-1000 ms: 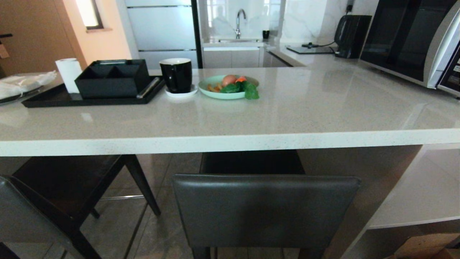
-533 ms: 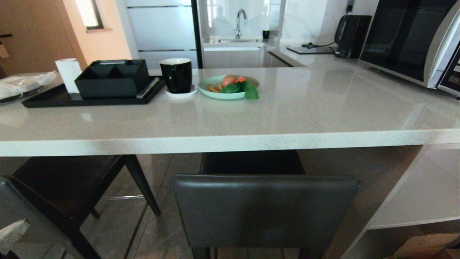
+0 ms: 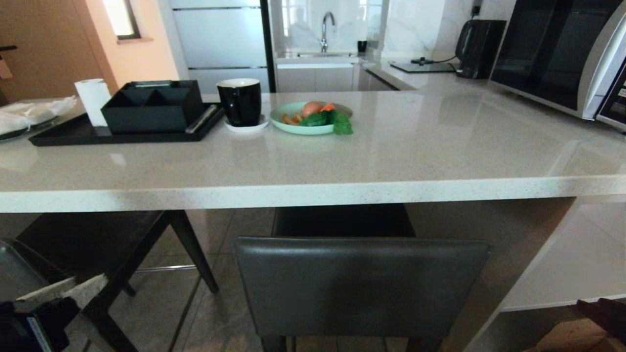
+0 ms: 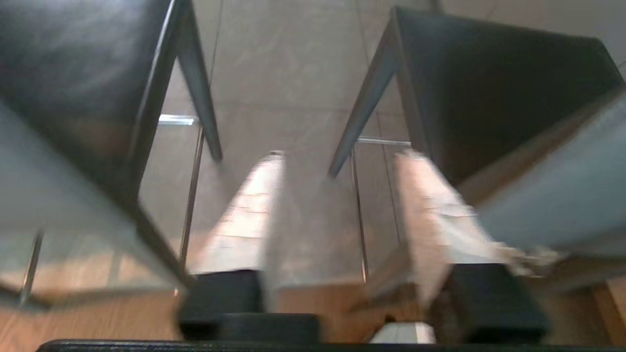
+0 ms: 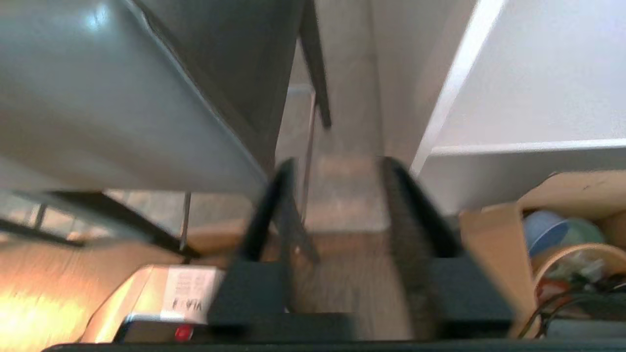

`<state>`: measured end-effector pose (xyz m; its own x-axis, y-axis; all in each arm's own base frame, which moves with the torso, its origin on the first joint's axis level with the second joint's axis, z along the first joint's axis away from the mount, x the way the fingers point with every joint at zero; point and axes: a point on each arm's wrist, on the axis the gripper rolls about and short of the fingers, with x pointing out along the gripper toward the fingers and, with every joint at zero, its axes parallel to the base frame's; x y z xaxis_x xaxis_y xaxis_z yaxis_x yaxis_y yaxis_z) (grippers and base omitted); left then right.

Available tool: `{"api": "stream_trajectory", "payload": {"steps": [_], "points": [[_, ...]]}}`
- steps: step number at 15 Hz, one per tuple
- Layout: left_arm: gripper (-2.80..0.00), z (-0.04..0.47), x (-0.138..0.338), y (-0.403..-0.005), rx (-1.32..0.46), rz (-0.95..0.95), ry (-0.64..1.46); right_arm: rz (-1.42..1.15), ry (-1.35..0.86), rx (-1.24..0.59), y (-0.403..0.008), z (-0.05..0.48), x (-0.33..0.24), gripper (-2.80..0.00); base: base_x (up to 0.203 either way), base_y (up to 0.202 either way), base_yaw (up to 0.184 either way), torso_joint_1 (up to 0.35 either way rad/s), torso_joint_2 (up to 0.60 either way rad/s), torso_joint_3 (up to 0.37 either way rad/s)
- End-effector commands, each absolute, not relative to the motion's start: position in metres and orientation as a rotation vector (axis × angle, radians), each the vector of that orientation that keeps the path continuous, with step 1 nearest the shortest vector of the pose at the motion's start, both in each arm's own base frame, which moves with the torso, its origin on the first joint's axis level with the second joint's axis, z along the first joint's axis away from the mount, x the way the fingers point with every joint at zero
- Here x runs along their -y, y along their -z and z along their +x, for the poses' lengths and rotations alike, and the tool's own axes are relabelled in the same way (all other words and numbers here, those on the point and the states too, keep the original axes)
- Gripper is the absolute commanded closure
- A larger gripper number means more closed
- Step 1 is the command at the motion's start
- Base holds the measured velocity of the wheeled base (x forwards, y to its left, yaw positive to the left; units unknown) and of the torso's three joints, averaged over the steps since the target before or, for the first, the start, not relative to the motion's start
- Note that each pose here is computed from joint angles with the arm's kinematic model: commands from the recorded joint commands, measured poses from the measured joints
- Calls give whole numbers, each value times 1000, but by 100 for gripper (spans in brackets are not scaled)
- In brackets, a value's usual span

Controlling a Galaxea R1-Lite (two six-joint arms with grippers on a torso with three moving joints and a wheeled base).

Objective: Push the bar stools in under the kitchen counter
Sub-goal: Pull the gray chair out from under the dining table

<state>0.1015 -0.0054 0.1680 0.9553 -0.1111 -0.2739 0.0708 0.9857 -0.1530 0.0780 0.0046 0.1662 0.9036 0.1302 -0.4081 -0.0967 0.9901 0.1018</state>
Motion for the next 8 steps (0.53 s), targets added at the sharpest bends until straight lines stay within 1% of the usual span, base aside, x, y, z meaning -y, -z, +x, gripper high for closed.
{"api": "stream_trajectory", "payload": {"steps": [1,2,4,7,8], "points": [[-280,135,8,-152,-334,-137,104,88,-163,-440,-161,98,-6,-280,0,0,0,0,0,0],[-280,147,10,-145,-333,-133,118,84,-190,-402,-158,106,-7,-280,0,0,0,0,0,0],[-280,162,17,-130,-298,-124,159,56,-226,-387,-144,124,-8,-280,0,0,0,0,0,0],[-280,168,25,-102,-307,-112,213,52,-251,-382,-120,147,-9,-280,0,0,0,0,0,0],[-280,169,27,-99,-300,-116,253,66,-280,-379,-113,150,-10,-280,0,0,0,0,0,0]]}}
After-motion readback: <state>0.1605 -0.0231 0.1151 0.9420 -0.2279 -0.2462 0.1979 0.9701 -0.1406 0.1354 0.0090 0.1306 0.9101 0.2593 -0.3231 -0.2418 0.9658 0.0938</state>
